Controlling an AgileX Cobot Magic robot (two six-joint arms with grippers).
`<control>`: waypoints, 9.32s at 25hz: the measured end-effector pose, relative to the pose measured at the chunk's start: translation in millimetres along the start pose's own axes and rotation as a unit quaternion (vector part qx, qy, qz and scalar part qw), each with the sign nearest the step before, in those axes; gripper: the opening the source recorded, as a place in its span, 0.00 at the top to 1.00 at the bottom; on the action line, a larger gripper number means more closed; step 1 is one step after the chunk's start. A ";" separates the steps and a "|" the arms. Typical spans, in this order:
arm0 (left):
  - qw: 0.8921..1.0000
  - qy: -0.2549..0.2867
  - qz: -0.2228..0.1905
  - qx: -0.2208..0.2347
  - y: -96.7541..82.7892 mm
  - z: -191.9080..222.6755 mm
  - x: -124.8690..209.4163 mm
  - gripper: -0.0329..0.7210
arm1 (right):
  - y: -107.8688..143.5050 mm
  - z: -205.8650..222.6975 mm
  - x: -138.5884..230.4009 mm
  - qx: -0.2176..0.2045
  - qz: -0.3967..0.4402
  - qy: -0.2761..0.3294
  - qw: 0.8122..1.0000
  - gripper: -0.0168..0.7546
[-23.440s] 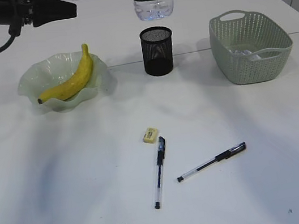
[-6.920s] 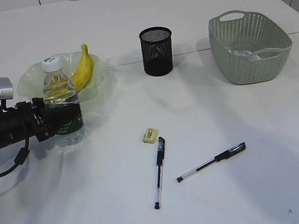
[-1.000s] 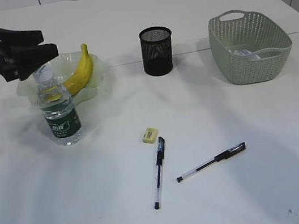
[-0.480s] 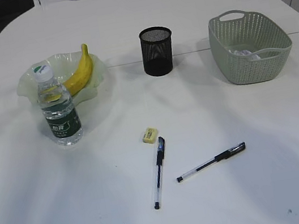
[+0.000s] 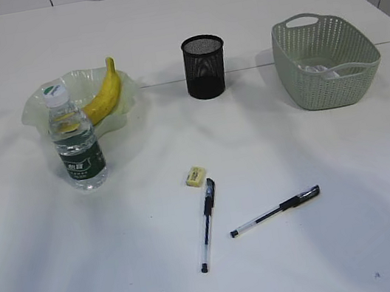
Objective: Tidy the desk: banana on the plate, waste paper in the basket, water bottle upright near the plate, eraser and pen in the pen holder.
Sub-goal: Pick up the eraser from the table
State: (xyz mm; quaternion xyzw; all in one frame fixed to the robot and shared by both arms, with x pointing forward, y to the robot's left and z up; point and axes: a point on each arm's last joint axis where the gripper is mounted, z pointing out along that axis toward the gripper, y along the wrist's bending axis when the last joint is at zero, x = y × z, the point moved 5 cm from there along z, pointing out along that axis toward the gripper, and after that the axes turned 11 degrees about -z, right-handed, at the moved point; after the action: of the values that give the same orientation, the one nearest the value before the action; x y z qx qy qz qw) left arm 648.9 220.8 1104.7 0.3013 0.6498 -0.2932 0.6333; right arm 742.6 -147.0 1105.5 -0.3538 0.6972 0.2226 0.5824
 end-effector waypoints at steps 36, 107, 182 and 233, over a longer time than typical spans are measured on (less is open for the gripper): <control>0.794 -0.043 -0.092 -0.599 68.9 -203.0 -80.3 0.27 | 15.7 -9.9 50.9 -0.040 0.079 0.187 0.978 0.22; 0.840 0.015 -0.124 -0.528 46.2 -158.1 -30.4 0.36 | 119.7 4.4 99.7 -0.182 -0.173 0.440 0.862 0.22; 0.836 0.023 -0.128 -0.533 46.2 -159.7 -24.2 0.36 | 136.2 73.7 196.0 -0.217 -0.094 0.469 0.851 0.22; 0.836 0.023 -0.128 -0.533 46.2 -159.7 -24.2 0.36 | 132.9 85.8 209.3 -0.200 -0.094 0.458 0.861 0.33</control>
State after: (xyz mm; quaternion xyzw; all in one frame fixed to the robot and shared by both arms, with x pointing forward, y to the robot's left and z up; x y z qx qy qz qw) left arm 581.4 372.0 1133.1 -0.1620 0.7524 0.0269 0.6380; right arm 683.8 -47.5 869.9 -0.5889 0.7892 0.1137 0.1320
